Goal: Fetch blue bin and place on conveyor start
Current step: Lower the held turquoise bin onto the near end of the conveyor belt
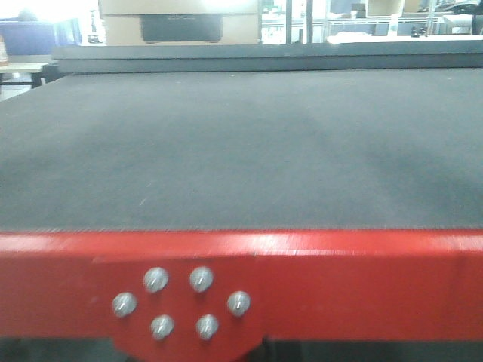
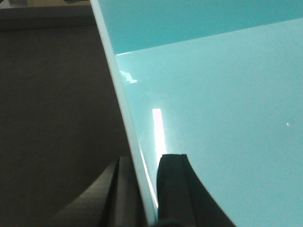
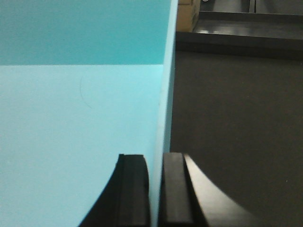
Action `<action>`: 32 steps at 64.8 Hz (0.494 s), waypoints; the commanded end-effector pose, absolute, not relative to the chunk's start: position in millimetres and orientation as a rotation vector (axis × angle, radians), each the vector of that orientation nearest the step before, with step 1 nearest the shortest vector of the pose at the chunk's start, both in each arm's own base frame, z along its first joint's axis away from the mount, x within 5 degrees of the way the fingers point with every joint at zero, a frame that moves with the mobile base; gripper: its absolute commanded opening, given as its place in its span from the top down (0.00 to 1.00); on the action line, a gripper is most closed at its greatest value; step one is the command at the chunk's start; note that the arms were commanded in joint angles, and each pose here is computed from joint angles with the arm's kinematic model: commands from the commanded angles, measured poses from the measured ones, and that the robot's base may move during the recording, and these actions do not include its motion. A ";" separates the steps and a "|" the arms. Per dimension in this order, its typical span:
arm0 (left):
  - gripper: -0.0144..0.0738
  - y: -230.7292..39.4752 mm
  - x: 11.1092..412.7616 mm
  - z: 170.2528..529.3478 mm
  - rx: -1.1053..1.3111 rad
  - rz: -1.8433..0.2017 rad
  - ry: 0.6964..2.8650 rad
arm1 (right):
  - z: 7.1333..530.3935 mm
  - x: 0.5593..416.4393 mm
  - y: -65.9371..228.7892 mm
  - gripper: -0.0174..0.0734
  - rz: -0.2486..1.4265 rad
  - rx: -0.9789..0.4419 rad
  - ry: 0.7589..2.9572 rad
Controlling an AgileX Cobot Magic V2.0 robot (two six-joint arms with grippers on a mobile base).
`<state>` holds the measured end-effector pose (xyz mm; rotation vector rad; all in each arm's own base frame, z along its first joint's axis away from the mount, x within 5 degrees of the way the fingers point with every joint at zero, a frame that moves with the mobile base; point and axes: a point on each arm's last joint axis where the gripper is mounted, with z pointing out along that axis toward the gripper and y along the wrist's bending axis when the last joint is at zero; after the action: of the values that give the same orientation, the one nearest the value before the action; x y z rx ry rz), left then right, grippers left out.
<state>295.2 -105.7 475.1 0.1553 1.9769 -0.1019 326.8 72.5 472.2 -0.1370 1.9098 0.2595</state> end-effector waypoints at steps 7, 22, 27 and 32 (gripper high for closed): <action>0.96 -111.7 291.8 486.1 0.188 -0.159 1.890 | 482.4 322.9 75.2 0.98 0.286 -0.139 1.845; 0.96 -111.7 291.8 486.1 0.188 -0.159 1.890 | 482.4 322.9 75.2 0.98 0.286 -0.139 1.845; 0.96 -111.7 291.8 486.1 0.188 -0.159 1.890 | 482.4 322.9 75.2 0.98 0.286 -0.139 1.845; 0.96 -111.7 291.8 486.1 0.188 -0.159 1.890 | 482.4 322.9 75.2 0.98 0.286 -0.139 1.845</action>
<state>295.2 -105.7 475.1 0.1553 1.9769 -0.1019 326.8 72.5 472.2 -0.1370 1.9098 0.2595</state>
